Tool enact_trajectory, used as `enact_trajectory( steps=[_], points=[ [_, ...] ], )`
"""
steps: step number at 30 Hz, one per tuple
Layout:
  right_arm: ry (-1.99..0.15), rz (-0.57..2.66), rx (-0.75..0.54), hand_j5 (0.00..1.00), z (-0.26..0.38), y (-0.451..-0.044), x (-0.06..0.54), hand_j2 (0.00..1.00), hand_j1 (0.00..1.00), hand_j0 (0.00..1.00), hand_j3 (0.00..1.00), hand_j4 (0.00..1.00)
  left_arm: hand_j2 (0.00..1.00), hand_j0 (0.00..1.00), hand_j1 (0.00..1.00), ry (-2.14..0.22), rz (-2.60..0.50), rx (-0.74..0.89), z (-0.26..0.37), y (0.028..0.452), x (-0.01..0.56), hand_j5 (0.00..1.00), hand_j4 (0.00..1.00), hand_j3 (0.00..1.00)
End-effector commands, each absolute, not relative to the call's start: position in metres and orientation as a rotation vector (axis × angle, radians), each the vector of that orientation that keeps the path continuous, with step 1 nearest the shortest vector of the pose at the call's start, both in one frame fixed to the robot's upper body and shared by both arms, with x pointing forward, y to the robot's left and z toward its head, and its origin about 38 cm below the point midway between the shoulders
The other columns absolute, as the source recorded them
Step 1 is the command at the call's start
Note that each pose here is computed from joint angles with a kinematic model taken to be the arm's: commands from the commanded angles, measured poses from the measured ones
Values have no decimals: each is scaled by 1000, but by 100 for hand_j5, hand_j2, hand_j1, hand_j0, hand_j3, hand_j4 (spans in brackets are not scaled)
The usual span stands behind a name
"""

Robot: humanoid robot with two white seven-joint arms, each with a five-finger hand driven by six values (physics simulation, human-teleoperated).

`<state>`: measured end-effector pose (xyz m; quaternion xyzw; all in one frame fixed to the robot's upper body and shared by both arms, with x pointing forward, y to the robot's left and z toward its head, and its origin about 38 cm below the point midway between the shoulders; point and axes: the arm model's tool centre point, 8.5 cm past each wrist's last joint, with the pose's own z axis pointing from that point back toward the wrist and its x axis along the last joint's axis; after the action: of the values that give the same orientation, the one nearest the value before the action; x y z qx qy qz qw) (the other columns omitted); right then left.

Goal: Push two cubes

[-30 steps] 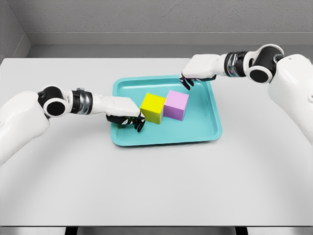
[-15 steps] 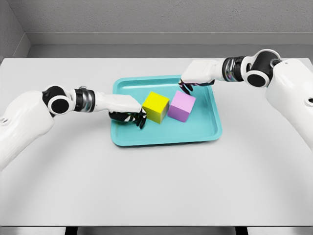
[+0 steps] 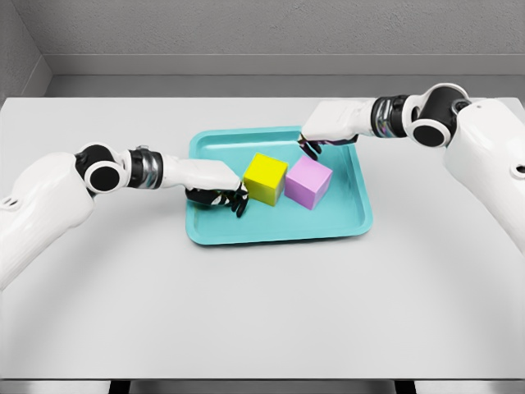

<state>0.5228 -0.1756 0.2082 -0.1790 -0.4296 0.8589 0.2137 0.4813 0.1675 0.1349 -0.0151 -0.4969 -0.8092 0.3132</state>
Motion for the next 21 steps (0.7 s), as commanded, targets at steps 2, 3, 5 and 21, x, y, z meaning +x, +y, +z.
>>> enact_trajectory(
  steps=[2, 3, 5, 21],
  points=[
    [-1208, 2388, -495, 34, 210, -172, 521, 34, 34, 34, 34, 34, 38, 38, 38, -1291, -2158, -33, 132, 168, 481, 38, 38, 38],
    [-1214, 2392, -496, 34, 211, -170, 520, 34, 34, 34, 34, 34, 38, 38, 38, -1293, -2157, -32, 132, 168, 481, 38, 38, 38],
    [-1212, 2408, -487, 34, 209, -167, 518, 34, 34, 34, 34, 34, 38, 38, 38, -1293, -2157, -32, 132, 168, 481, 38, 38, 38],
    [-1272, 2100, -629, 41, 255, -279, 527, 41, 41, 41, 41, 41, 39, 39, 39, -1319, -2032, 176, 185, 250, 504, 39, 39, 39]
  ],
)
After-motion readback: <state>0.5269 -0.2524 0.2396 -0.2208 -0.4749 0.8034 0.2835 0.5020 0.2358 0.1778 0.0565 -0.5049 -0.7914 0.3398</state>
